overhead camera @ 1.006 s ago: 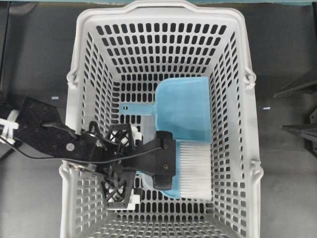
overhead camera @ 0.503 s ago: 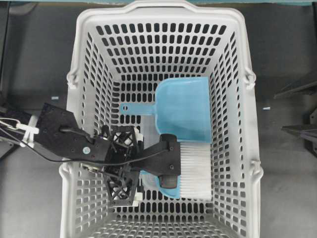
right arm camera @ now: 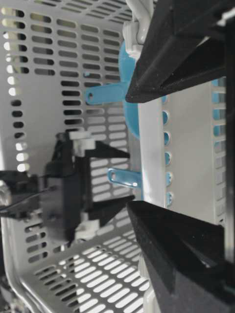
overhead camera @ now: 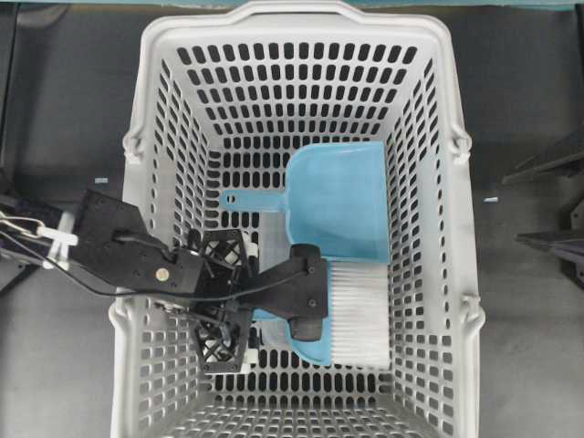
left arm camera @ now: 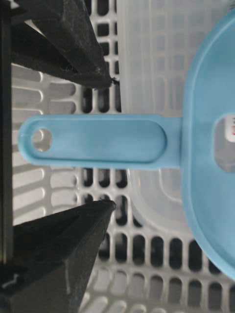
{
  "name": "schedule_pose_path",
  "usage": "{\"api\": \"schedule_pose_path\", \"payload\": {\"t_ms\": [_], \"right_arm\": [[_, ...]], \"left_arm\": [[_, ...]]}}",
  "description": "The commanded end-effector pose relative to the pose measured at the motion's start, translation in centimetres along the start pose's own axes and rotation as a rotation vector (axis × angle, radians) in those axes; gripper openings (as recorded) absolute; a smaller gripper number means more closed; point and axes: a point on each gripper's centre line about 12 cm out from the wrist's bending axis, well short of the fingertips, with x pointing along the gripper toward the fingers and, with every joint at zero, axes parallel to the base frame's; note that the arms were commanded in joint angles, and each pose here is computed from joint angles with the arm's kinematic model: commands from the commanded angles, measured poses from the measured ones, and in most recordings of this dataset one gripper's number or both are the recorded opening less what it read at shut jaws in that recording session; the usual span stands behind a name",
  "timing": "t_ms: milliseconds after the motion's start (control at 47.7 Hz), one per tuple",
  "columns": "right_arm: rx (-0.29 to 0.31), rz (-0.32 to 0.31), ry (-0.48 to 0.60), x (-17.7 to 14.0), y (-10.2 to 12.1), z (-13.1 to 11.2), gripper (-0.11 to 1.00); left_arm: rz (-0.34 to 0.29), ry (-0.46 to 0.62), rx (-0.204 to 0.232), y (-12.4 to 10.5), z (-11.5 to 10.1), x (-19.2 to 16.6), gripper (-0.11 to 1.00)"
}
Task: Pick up the hand brush from the shopping basket with the left arm.
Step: 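Close the left gripper on the blue brush handle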
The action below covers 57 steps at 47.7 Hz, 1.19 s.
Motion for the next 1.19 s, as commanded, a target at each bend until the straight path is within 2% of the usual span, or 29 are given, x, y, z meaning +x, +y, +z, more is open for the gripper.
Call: {"api": "schedule_pose_path", "payload": {"t_ms": [0,314,755,818,860,1027,1048,1174], "right_arm": [[0.0,0.003,-0.015,0.1,0.1,0.3,0.77],[0.003,0.002,-0.008,0.1,0.0,-0.2,0.77],[0.003,0.001,0.0,0.1,0.0,-0.5,0.77],[0.003,0.001,0.0,0.1,0.0,-0.5,0.77],[0.001,0.001,0.002,0.1,0.0,-0.5,0.77],[0.004,0.001,0.0,0.1,0.0,-0.5,0.77],[0.004,0.001,0.0,0.1,0.0,-0.5,0.77],[0.004,0.001,0.0,0.1,0.0,-0.5,0.77]], "left_arm": [[0.0,-0.008,0.002,0.1,0.0,0.2,0.89],[0.007,0.008,-0.002,0.6,-0.7,2.3,0.89],[0.0,-0.008,-0.006,0.4,-0.2,2.3,0.86],[-0.001,-0.011,-0.002,0.3,-0.1,2.3,0.8],[-0.003,-0.015,0.003,0.1,-0.1,2.3,0.72],[-0.013,-0.034,0.029,-0.6,-0.1,2.1,0.24],[-0.013,-0.034,0.032,-0.7,-0.1,2.1,0.21],[-0.014,-0.034,0.052,-0.8,-0.2,2.0,0.23]]}}
